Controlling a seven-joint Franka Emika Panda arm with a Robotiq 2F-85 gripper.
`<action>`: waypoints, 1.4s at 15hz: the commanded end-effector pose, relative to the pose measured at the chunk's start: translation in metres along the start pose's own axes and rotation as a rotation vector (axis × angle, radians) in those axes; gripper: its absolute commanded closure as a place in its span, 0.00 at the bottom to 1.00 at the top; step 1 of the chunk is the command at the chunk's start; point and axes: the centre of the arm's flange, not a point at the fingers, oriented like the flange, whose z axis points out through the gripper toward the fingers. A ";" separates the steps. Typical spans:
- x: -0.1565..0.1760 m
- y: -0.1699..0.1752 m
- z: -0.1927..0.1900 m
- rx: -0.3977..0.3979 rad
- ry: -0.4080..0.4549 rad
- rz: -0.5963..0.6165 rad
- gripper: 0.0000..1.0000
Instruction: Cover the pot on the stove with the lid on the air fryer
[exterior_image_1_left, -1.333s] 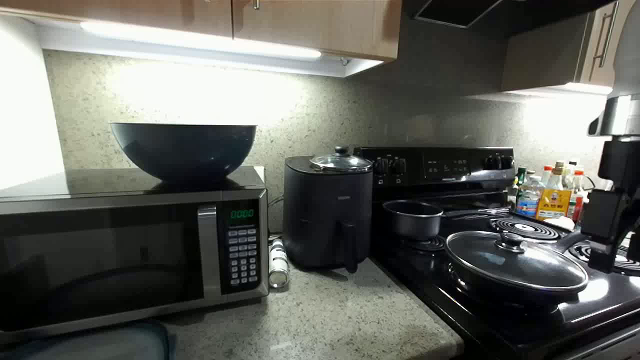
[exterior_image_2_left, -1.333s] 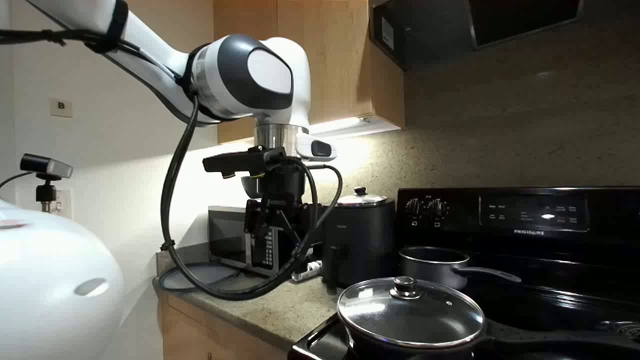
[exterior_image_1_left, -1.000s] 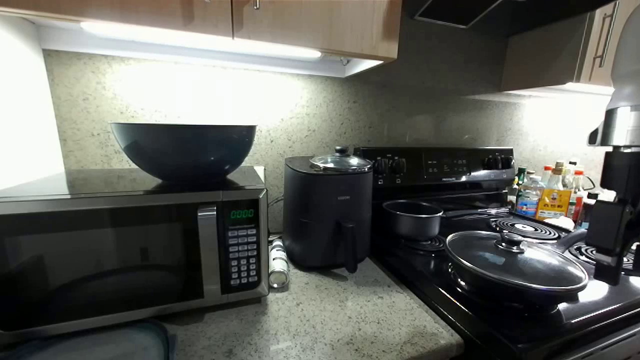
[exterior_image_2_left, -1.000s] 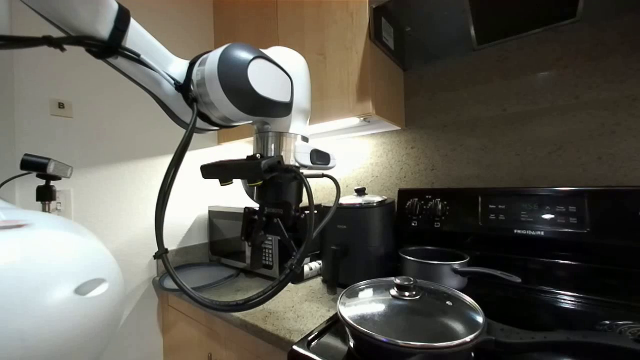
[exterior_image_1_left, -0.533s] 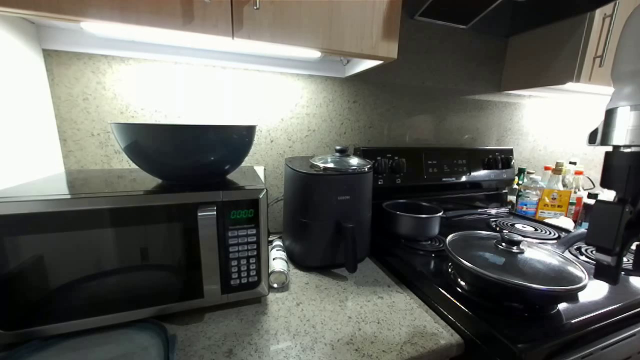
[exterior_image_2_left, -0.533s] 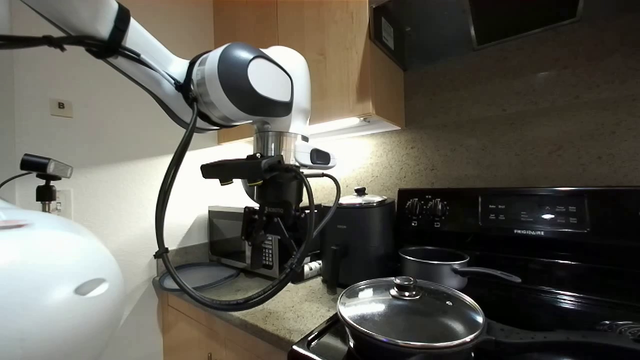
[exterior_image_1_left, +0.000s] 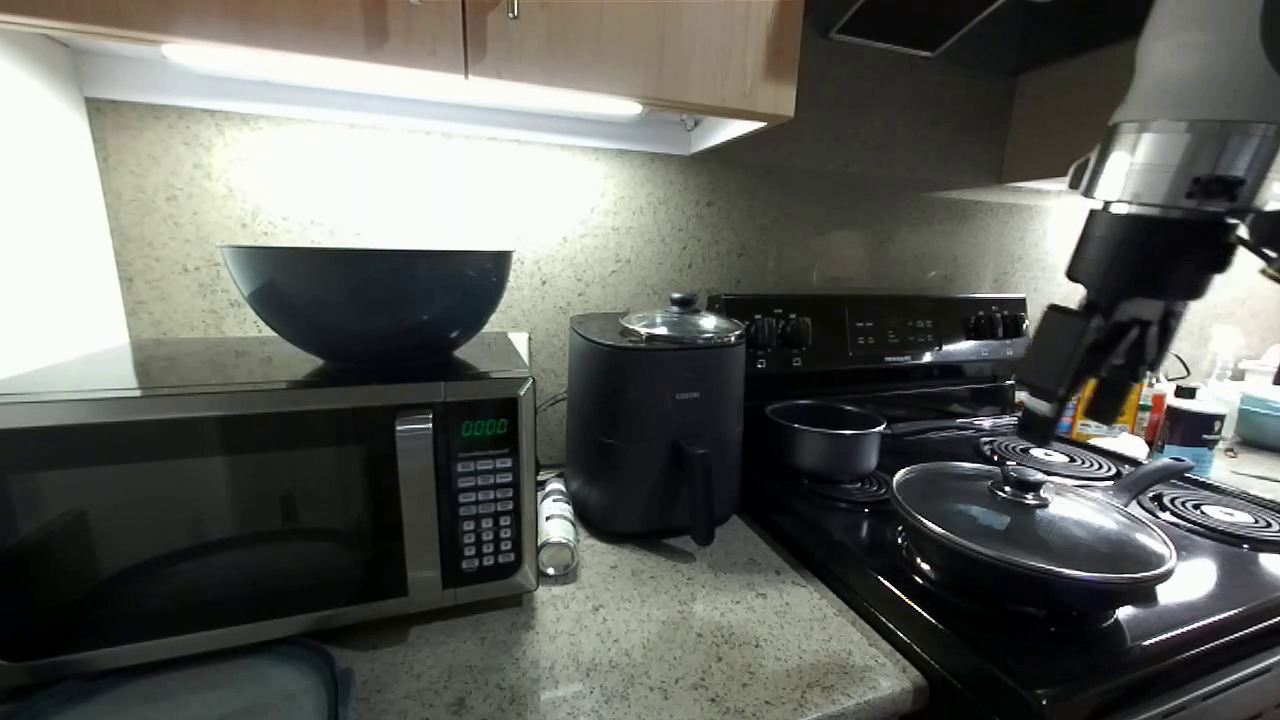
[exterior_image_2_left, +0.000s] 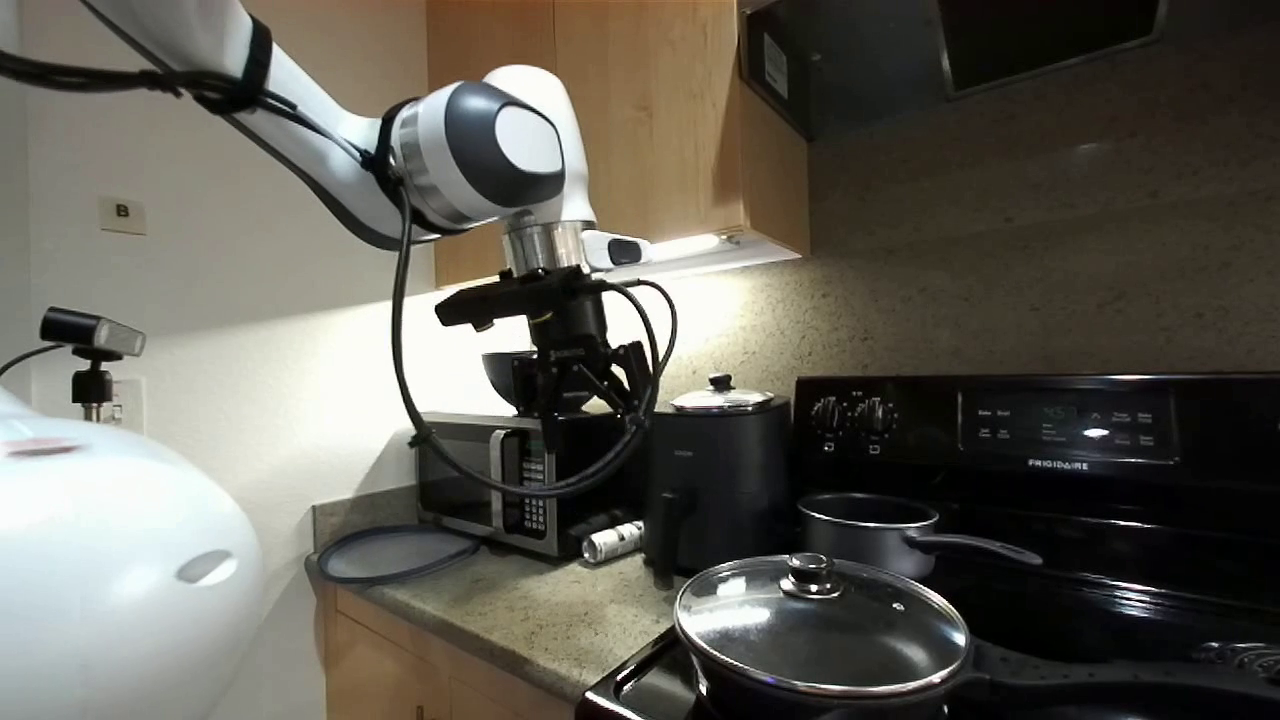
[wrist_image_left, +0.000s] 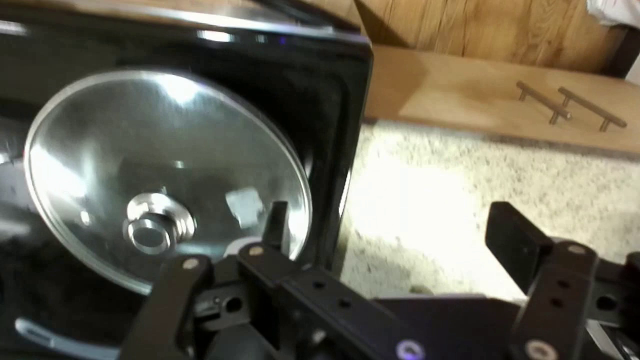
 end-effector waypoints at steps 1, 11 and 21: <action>0.058 -0.035 -0.016 -0.050 0.175 -0.039 0.00; 0.070 -0.042 -0.018 0.010 0.227 -0.039 0.00; 0.215 -0.077 0.012 0.087 0.536 0.073 0.00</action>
